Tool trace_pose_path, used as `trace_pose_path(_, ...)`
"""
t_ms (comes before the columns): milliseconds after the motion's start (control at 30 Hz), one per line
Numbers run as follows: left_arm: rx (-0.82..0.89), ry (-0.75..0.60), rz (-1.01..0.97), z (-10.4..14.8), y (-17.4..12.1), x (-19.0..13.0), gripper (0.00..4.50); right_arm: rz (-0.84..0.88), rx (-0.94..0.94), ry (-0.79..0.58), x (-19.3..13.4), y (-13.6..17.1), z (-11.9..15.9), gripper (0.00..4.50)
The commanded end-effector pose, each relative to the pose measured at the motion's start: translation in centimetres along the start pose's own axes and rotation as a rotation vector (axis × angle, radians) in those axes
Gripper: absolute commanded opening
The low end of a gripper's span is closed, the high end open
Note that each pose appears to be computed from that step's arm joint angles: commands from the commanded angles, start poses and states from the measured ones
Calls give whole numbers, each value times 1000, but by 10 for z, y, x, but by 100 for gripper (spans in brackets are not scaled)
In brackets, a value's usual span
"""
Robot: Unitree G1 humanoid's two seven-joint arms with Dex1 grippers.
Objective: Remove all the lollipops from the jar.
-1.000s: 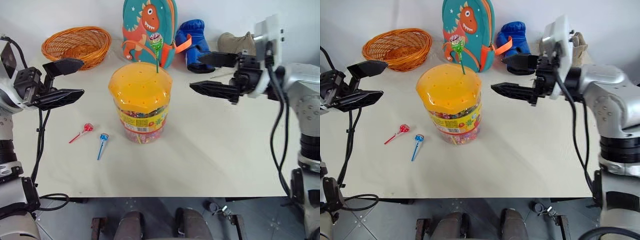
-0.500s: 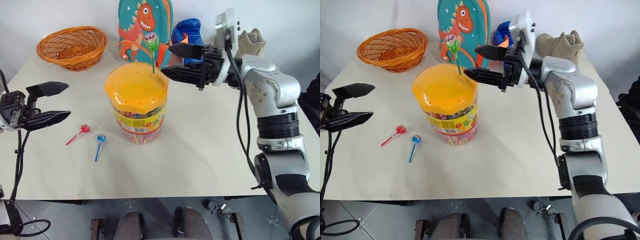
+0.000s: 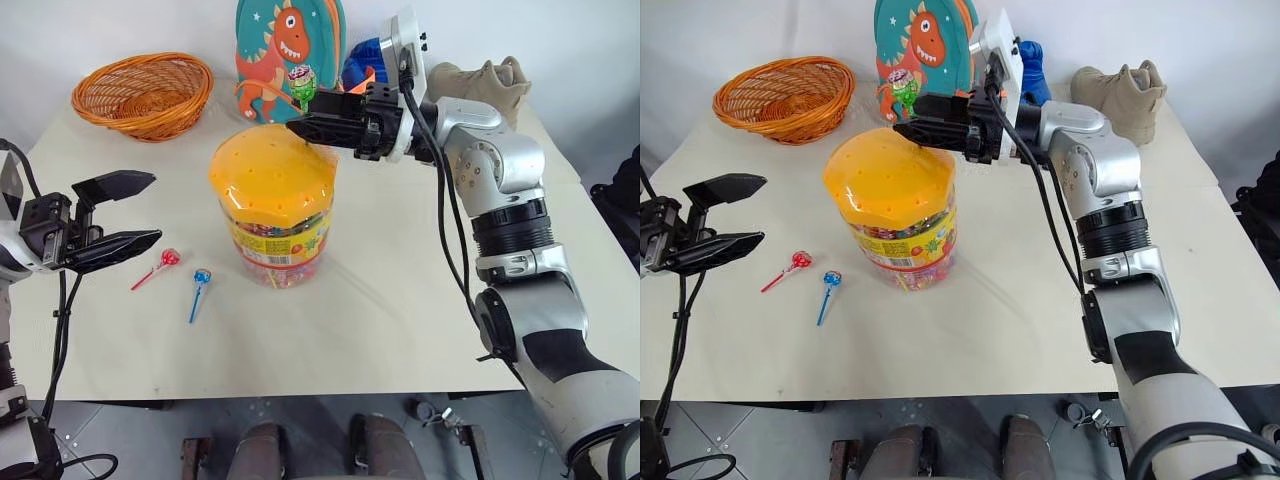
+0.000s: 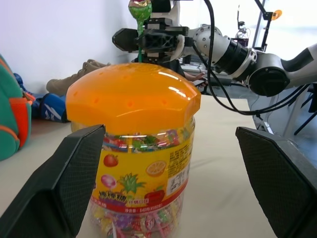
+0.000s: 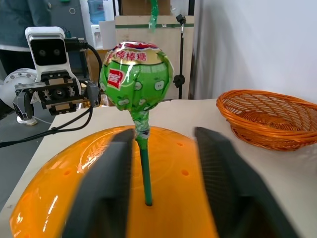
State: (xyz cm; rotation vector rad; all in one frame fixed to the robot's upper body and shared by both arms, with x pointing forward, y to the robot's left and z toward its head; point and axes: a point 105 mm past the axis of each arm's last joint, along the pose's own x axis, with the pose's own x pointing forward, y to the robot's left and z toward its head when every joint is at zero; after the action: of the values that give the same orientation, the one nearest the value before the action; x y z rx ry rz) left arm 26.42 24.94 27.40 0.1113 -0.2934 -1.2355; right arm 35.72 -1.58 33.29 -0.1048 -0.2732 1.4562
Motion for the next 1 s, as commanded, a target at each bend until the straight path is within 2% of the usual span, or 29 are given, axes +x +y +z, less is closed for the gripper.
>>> trace_pose_path(33,33,-21,-9,9,-3,1,450,31,-88,-72,3,6,33,31)
trace_pose_path(67,32,-20,-9,9,-3,1,450,32,-92,-78,3,7,35,3)
trace_pose_path(333,16,-17,-61,7,-3,11,450,57,-157,-162,4,18,73,3)
trace_pose_path(467,2,-6,-83,5,-4,15,450,-16,-200,-164,-12,20,100,3)
trace_pose_path(567,-7,10,-101,3,-7,16,450,-91,-195,-94,-36,19,97,3)
trace_pose_path(700,-6,24,-124,0,-10,15,450,-216,-103,78,-84,23,72,3)
trace_pose_path(800,-8,45,-153,-3,-16,15,450,-370,18,210,-127,26,38,3)
trace_pose_path(900,-9,48,-161,-4,-19,16,450,-434,79,276,-144,31,18,3)
trace_pose_path(933,-16,50,-179,-6,-23,17,450,-472,141,313,-155,35,-2,3)
trace_pose_path(1000,-24,53,-201,-9,-28,19,450,-518,215,356,-167,42,-24,3)
